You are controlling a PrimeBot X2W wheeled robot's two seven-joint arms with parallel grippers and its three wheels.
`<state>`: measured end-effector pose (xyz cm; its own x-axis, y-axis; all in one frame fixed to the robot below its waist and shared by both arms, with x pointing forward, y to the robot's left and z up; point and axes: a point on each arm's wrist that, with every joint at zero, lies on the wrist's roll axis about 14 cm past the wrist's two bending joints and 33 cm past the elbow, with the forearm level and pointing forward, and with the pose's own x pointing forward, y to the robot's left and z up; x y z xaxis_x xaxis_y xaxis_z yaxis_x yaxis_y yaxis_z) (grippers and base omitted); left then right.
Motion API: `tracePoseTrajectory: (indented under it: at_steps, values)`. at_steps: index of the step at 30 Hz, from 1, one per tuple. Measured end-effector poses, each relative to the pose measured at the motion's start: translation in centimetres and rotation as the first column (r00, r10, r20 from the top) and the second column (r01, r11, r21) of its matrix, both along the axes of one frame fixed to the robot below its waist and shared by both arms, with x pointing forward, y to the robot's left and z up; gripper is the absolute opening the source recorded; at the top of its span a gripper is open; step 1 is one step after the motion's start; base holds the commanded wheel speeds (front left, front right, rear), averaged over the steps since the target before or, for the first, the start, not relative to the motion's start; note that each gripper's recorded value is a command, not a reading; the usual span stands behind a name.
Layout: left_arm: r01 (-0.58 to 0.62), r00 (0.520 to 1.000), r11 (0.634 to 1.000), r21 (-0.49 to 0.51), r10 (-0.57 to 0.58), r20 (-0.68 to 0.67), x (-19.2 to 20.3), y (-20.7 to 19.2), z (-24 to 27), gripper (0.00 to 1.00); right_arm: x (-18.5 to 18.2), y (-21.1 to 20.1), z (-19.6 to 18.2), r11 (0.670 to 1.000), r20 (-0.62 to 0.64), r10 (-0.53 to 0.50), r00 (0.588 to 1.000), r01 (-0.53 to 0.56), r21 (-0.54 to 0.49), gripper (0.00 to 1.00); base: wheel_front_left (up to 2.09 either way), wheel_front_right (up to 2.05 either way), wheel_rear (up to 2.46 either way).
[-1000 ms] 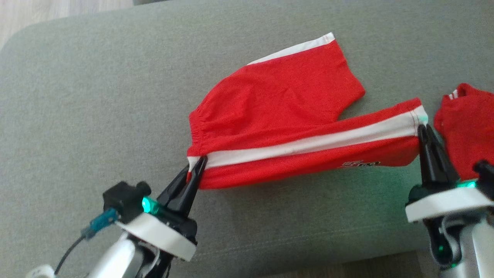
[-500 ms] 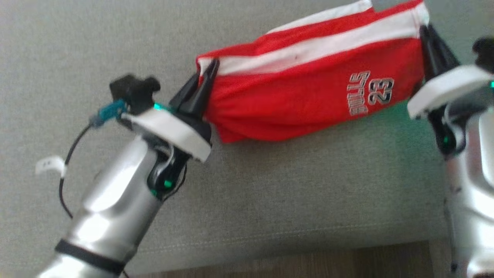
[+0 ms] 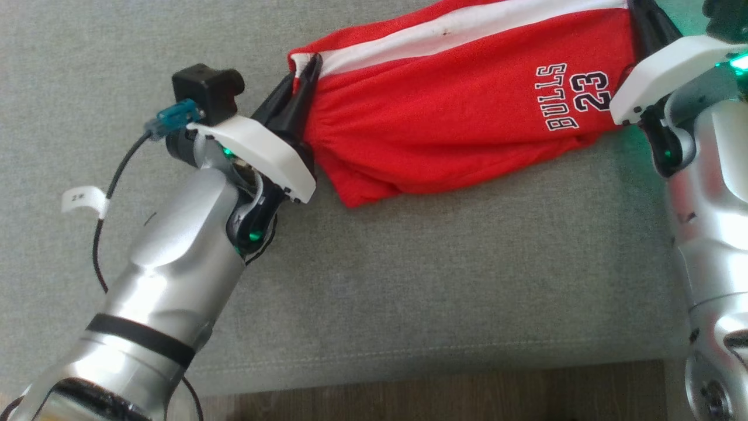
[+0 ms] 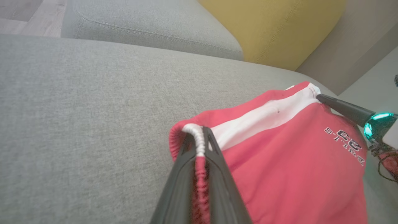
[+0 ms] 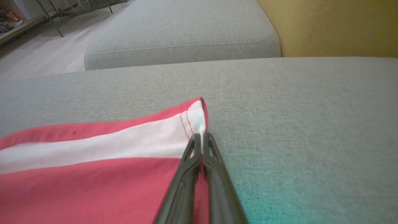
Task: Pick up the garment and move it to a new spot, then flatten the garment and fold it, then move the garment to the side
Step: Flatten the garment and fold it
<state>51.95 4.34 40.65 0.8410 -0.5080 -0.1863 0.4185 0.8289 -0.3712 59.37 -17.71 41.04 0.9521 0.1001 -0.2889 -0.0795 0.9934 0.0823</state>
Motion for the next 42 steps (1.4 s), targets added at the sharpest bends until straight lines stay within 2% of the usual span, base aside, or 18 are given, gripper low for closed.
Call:
tracePoseTrajectory:
  at_steps: [1,2,3,4,8,11,17,20,27,35,36,37,38,42]
  values:
    - [-0.001,1.0,1.0,0.005,0.001,-0.008,-0.1,0.0,-0.3,0.0,0.1,0.2,-0.2,1.0,-0.005,0.002,1.0,-0.002,0.008,0.3,0.0,0.0,0.0]
    - [0.0,1.0,1.0,0.013,0.0,-0.015,-0.2,0.0,-0.5,0.24,0.2,0.4,-0.3,1.0,-0.006,0.002,1.0,-0.002,0.02,0.62,0.0,0.0,0.0]
    - [-0.001,1.0,1.0,0.022,0.001,-0.02,-0.3,0.1,-0.7,0.77,0.3,0.6,-0.2,0.999,-0.005,0.002,1.0,-0.002,0.032,1.0,0.0,0.0,0.0]
    - [0.001,1.0,1.0,0.03,0.0,-0.02,-0.4,0.2,-0.7,1.0,0.3,0.7,-0.2,0.999,-0.003,-0.001,1.0,0.001,0.043,1.0,0.0,0.0,0.0]
    - [-0.018,1.0,0.997,0.078,0.016,0.022,-0.5,0.4,0.6,1.0,-0.3,0.5,0.7,0.996,0.007,-0.021,1.0,0.02,0.092,1.0,0.0,0.0,0.0]
    - [-0.06,0.993,0.993,0.106,0.048,0.107,-0.8,0.7,2.9,1.0,-1.3,0.6,1.0,0.994,-0.011,-0.019,1.0,0.02,0.105,1.0,0.0,0.0,0.0]
    - [-0.169,0.961,0.975,0.144,0.13,0.244,-4.5,1.8,6.2,1.0,-4.1,-1.3,-0.4,0.99,-0.119,-0.064,0.991,0.079,0.118,1.0,0.0,0.0,0.0]
    - [-0.208,0.952,0.966,0.155,0.163,0.26,-7.2,2.7,6.5,1.0,-4.8,-1.6,-1.4,0.993,-0.176,-0.064,0.982,0.08,0.09,1.0,0.0,0.0,0.0]
    - [-0.313,0.924,0.938,0.148,0.265,0.276,-12.6,5.1,7.5,1.0,-5.9,1.5,-2.4,0.995,-0.282,-0.006,0.959,0.034,0.097,1.0,0.0,0.0,0.0]
    - [-0.428,0.877,0.895,0.127,0.378,0.297,-16.6,7.7,8.8,1.0,-6.7,2.4,-3.0,0.997,-0.388,0.021,0.922,0.012,0.082,1.0,0.0,0.0,0.0]
    - [-0.437,0.873,0.891,0.125,0.387,0.295,-16.9,8.0,8.8,1.0,-6.7,2.5,-3.1,0.996,-0.399,0.023,0.917,0.011,0.083,0.8,0.0,0.0,0.0]
    - [-0.445,0.87,0.887,0.124,0.396,0.293,-17.1,8.2,8.8,1.0,-6.7,2.7,-3.2,0.996,-0.408,0.024,0.913,0.013,0.087,0.3,0.0,0.0,0.0]
    - [-0.453,0.867,0.883,0.123,0.405,0.291,-17.3,8.4,8.8,1.0,-6.7,2.8,-3.3,0.996,-0.417,0.024,0.909,0.015,0.09,0.0,0.0,0.0,0.0]
    - [-0.462,0.864,0.879,0.116,0.417,0.282,-17.2,8.5,8.7,1.0,-6.8,2.7,-3.7,0.996,-0.428,0.02,0.903,0.019,0.088,0.0,0.0,0.0,0.0]
